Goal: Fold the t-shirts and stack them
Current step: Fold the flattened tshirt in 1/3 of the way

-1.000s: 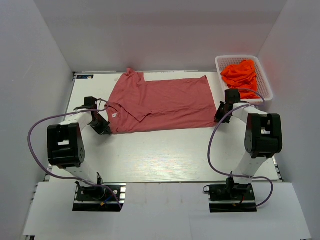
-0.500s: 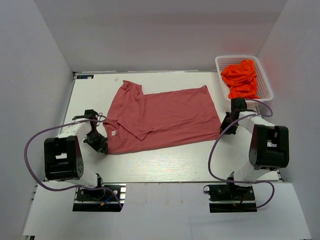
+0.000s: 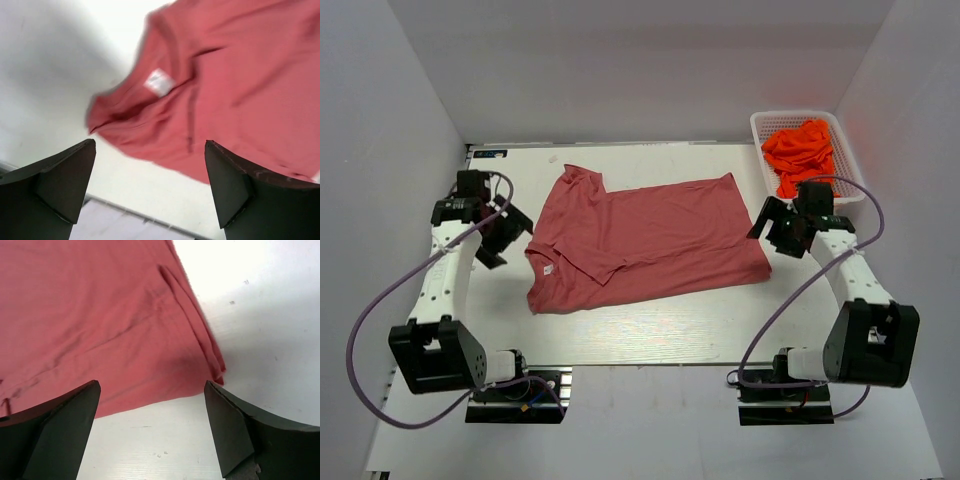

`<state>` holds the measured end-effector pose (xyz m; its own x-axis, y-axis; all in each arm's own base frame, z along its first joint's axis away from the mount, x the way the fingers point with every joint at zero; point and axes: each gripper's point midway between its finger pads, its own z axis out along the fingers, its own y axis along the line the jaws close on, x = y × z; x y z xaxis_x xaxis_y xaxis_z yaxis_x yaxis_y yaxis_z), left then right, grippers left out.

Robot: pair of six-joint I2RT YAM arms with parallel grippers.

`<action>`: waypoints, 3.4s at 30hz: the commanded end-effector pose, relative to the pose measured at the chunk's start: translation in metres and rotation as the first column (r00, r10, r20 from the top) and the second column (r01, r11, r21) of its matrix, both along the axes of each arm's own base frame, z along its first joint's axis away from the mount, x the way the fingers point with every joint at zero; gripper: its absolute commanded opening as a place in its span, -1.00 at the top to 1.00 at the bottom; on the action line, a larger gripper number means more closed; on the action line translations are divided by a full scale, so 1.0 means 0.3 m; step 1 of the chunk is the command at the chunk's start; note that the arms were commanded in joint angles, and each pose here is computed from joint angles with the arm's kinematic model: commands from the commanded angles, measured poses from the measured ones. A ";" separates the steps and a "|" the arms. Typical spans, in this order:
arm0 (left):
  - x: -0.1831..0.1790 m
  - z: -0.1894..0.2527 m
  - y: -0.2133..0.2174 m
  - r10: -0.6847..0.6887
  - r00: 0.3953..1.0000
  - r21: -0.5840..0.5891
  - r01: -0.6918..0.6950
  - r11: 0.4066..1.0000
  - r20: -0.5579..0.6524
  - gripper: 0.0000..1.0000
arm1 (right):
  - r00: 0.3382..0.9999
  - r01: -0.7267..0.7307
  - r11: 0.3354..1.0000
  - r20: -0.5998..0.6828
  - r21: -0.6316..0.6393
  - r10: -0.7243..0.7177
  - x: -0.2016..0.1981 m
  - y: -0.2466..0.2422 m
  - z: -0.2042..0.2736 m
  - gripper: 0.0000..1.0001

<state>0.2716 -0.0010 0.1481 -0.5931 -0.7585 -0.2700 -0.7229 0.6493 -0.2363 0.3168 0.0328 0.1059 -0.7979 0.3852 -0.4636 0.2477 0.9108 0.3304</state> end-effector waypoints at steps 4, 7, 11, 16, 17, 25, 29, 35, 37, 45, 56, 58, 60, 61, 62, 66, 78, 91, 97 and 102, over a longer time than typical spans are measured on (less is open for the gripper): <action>0.132 0.150 -0.059 -0.191 0.947 0.021 0.192 0.981 0.258 -1.00 | 0.975 -0.156 0.986 0.170 0.051 0.145 0.012 0.089 0.113 -0.81; 0.159 0.153 -0.188 -0.301 0.901 -0.046 0.331 0.942 0.311 -1.00 | 0.967 -0.215 0.966 0.167 0.142 0.190 0.009 0.159 0.091 -0.81; 0.189 0.153 -0.361 -0.452 0.816 -0.016 0.490 0.872 0.360 -1.00 | 0.946 -0.295 0.943 0.184 0.154 0.266 -0.003 0.254 0.064 -0.81; 0.104 -0.082 -0.609 -0.654 0.732 -0.046 0.673 0.739 0.191 -0.93 | 0.952 -0.299 0.946 0.109 0.128 0.286 -0.013 0.271 -0.027 -0.81; 0.070 -0.130 -0.633 -0.687 0.716 -0.026 0.695 0.719 0.128 -0.93 | 0.955 -0.293 0.947 0.092 0.133 0.282 -0.018 0.271 -0.041 -0.81; 0.023 -0.217 -0.616 -0.719 0.695 0.105 0.714 0.692 0.001 -0.74 | 0.965 -0.245 0.954 -0.048 0.173 0.256 -0.069 0.270 -0.193 -0.81; 0.025 -0.276 -0.631 -0.736 0.673 0.146 0.738 0.659 -0.081 -0.47 | 0.967 -0.226 0.957 -0.077 0.183 0.243 -0.072 0.269 -0.233 -0.81; 0.026 -0.308 -0.641 -0.741 0.662 0.165 0.748 0.643 -0.115 -0.32 | 0.970 -0.204 0.962 -0.098 0.181 0.224 -0.072 0.264 -0.256 -0.81; 0.012 -0.317 -0.645 -0.747 0.653 0.162 0.756 0.634 -0.124 -0.28 | 0.970 -0.203 0.963 -0.095 0.178 0.223 -0.069 0.263 -0.259 -0.81; -0.012 -0.402 -0.629 -0.731 0.662 0.184 0.749 0.636 -0.165 0.01 | 0.970 -0.196 0.963 -0.108 0.186 0.218 -0.088 0.265 -0.264 -0.81; 0.037 -0.401 -0.628 -0.678 0.713 0.228 0.701 0.676 -0.179 0.84 | 0.974 -0.179 0.973 -0.115 0.142 0.196 -0.113 0.231 -0.265 -0.81; 0.046 -0.378 -0.627 -0.676 0.717 0.240 0.695 0.677 -0.170 1.00 | 0.972 -0.186 0.973 -0.117 0.137 0.203 -0.112 0.233 -0.264 -0.81; 0.064 -0.346 -0.640 -0.678 0.720 0.243 0.691 0.681 -0.146 1.00 | 0.971 -0.189 0.972 -0.118 0.138 0.206 -0.113 0.236 -0.266 -0.81; 0.072 -0.337 -0.646 -0.679 0.721 0.244 0.689 0.682 -0.137 1.00 | 0.972 -0.184 0.973 -0.122 0.138 0.201 -0.112 0.232 -0.269 -0.81; 0.071 -0.330 -0.637 -0.681 0.717 0.253 0.694 0.674 -0.149 1.00 | 0.971 -0.185 0.972 -0.127 0.142 0.203 -0.114 0.234 -0.274 -0.81; 0.103 -0.293 -0.637 -0.686 0.709 0.284 0.700 0.655 -0.164 1.00 | 0.970 -0.186 0.972 -0.133 0.143 0.205 -0.112 0.235 -0.276 -0.81; 0.111 -0.323 -0.622 -0.693 0.687 0.263 0.726 0.636 -0.220 0.61 | 0.969 -0.183 0.975 -0.144 0.127 0.201 -0.100 0.228 -0.279 -0.81; 0.192 -0.297 -0.649 -0.678 0.714 0.295 0.695 0.655 -0.175 0.42 | 0.968 -0.179 0.978 -0.159 0.106 0.194 -0.112 0.214 -0.291 -0.81; 0.296 -0.269 -0.661 -0.663 0.739 0.385 0.649 0.657 -0.114 1.00 | 0.970 -0.178 0.979 -0.152 0.102 0.192 -0.104 0.214 -0.285 -0.81; 0.443 -0.219 -0.760 -0.763 0.647 0.441 0.686 0.579 -0.006 1.00 | 0.971 -0.171 0.980 -0.154 0.099 0.185 -0.097 0.210 -0.282 -0.81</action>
